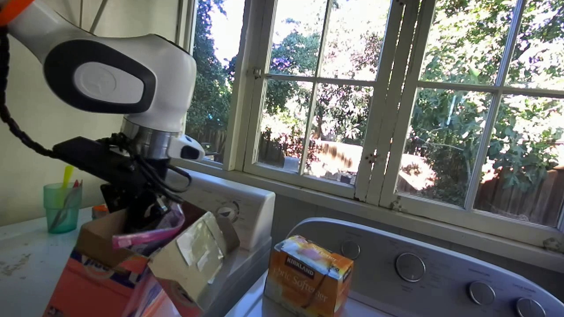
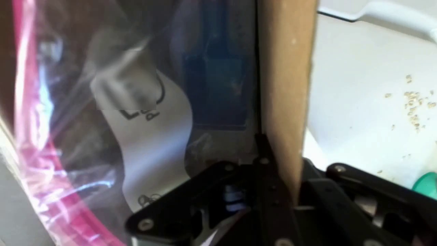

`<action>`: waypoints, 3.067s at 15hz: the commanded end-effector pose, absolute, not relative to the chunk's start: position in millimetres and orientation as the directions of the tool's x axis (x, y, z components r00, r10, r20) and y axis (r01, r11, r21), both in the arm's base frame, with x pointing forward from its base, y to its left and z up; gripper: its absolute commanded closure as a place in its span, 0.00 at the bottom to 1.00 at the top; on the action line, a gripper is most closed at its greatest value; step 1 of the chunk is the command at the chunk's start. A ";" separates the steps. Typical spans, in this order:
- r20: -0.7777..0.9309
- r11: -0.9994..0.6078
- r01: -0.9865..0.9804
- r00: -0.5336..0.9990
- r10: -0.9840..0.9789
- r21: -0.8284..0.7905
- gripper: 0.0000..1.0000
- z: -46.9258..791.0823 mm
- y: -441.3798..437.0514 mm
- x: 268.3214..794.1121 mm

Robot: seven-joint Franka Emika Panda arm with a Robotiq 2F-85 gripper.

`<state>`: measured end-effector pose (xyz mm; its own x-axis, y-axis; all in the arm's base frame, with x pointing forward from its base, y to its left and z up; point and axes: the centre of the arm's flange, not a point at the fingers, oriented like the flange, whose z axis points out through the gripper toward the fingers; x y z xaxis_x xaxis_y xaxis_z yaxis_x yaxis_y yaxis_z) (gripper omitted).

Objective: Move the yellow box backwards then put the orange box on top of the machine on the right and press a button on the left washing machine.

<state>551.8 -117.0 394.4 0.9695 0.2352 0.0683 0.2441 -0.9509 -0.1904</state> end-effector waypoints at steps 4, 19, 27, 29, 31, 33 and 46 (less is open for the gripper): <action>0.069 -0.974 -0.085 0.992 -0.102 -0.209 0.99 394.4 -188.0 526.9; 0.132 -0.849 -0.526 0.845 -0.518 0.039 0.96 448.8 -277.8 523.3; 0.179 -0.938 -0.263 0.958 -0.225 0.227 0.99 396.6 -269.7 543.5; 0.187 -0.946 -0.177 0.974 -0.129 0.270 0.99 380.4 -270.1 547.9; 0.201 -0.942 -0.101 0.979 -0.037 0.319 0.99 367.4 -272.9 549.5; 0.219 -0.931 -0.026 0.974 0.058 0.364 0.99 361.9 -274.5 553.2; 0.105 -0.971 -0.001 0.994 0.025 0.239 0.00 466.2 -269.0 500.1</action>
<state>520.9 -281.3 427.4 0.9868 0.1251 0.1025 0.0967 -0.9644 0.2462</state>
